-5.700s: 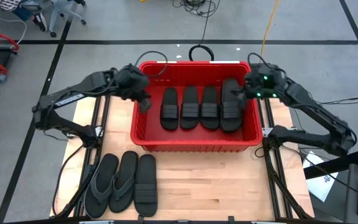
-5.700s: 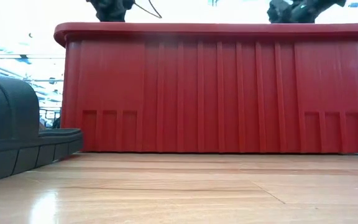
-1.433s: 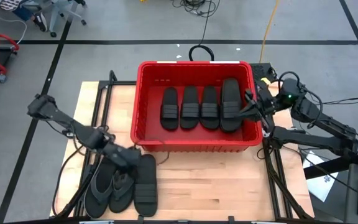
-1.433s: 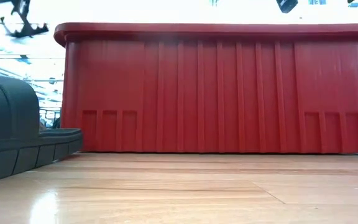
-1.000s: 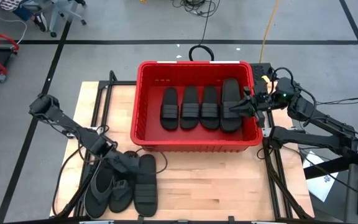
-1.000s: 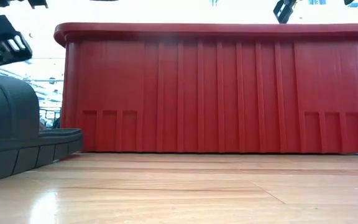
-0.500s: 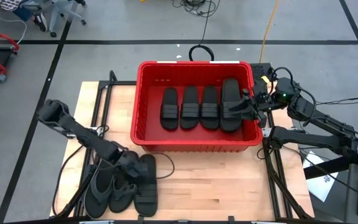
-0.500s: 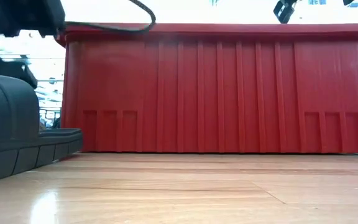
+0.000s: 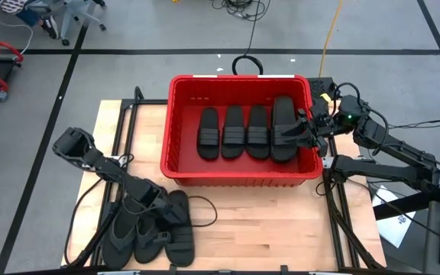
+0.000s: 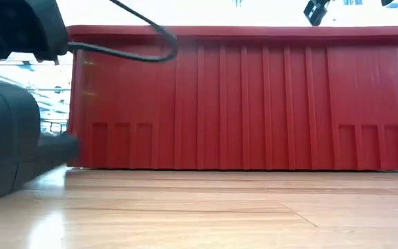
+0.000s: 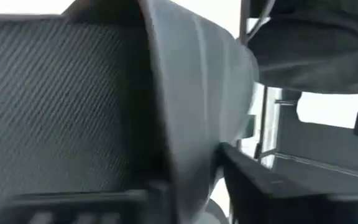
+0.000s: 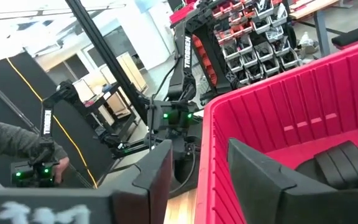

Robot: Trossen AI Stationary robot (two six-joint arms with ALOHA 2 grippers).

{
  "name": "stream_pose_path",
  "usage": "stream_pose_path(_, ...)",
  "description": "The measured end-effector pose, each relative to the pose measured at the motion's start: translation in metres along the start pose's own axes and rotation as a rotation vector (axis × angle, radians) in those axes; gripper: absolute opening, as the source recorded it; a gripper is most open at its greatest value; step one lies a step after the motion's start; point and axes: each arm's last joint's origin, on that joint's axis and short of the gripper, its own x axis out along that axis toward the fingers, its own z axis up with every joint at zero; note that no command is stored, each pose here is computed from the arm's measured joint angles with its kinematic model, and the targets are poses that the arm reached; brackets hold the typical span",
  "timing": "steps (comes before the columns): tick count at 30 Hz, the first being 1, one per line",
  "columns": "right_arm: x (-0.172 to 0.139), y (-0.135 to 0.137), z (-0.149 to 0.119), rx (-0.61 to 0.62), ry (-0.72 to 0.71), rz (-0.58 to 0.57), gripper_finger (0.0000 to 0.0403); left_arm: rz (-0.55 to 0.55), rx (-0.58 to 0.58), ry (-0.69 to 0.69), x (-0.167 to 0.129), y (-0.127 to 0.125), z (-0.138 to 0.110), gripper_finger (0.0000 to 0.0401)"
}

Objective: Pick and place slides into bin
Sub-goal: Put the black slide into the red container

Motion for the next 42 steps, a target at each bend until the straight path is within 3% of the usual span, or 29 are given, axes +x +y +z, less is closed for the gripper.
stream_pose_path(2, 0.0, 0.0, 0.0, -0.017, 0.007, 0.016, 0.0145, -0.023, 0.011, -0.011, -0.001, -0.003, 0.001, 0.0039)
stream_pose_path(4, 0.0, 0.001, 0.0, -0.038, 0.008, 0.02, 0.0146, -0.023, 0.008, -0.018, -0.002, -0.004, 0.002, 0.0015)
stream_pose_path(8, 0.0, 0.0, 0.0, -0.065, 0.008, 0.019, 0.0143, -0.006, 0.045, -0.038, -0.006, -0.016, 0.008, 0.0011)
stream_pose_path(17, 0.0, 0.0, 0.0, -0.12, 0.004, 0.017, 0.0141, -0.047, 0.205, -0.056, -0.03, -0.071, 0.034, 0.0004)
stream_pose_path(22, 0.001, 0.001, 0.002, -0.144, -0.013, 0.019, 0.0138, -0.009, 0.194, -0.013, -0.056, -0.104, 0.042, 0.0004)
stream_pose_path(28, 0.001, 0.0, 0.002, -0.17, -0.013, 0.018, 0.0135, 0.0, 0.23, -0.058, -0.105, -0.152, 0.054, 0.0003)
stream_pose_path(31, 0.002, -0.001, 0.002, -0.171, -0.011, 0.016, 0.0134, 0.098, 0.276, -0.093, -0.136, -0.165, 0.055, 0.0002)
stream_pose_path(34, 0.004, -0.003, 0.002, -0.164, -0.003, 0.012, 0.0134, 0.274, 0.315, -0.1, -0.17, -0.165, 0.054, 0.0002)
stream_pose_path(38, 0.007, -0.005, 0.002, -0.158, 0.002, 0.01, 0.0134, 0.471, 0.311, -0.076, -0.216, -0.15, 0.055, 0.0002)
stream_pose_path(42, 0.009, -0.007, 0.002, -0.151, 0.009, 0.007, 0.0134, 0.552, 0.307, -0.098, -0.256, -0.128, 0.07, 0.0001)
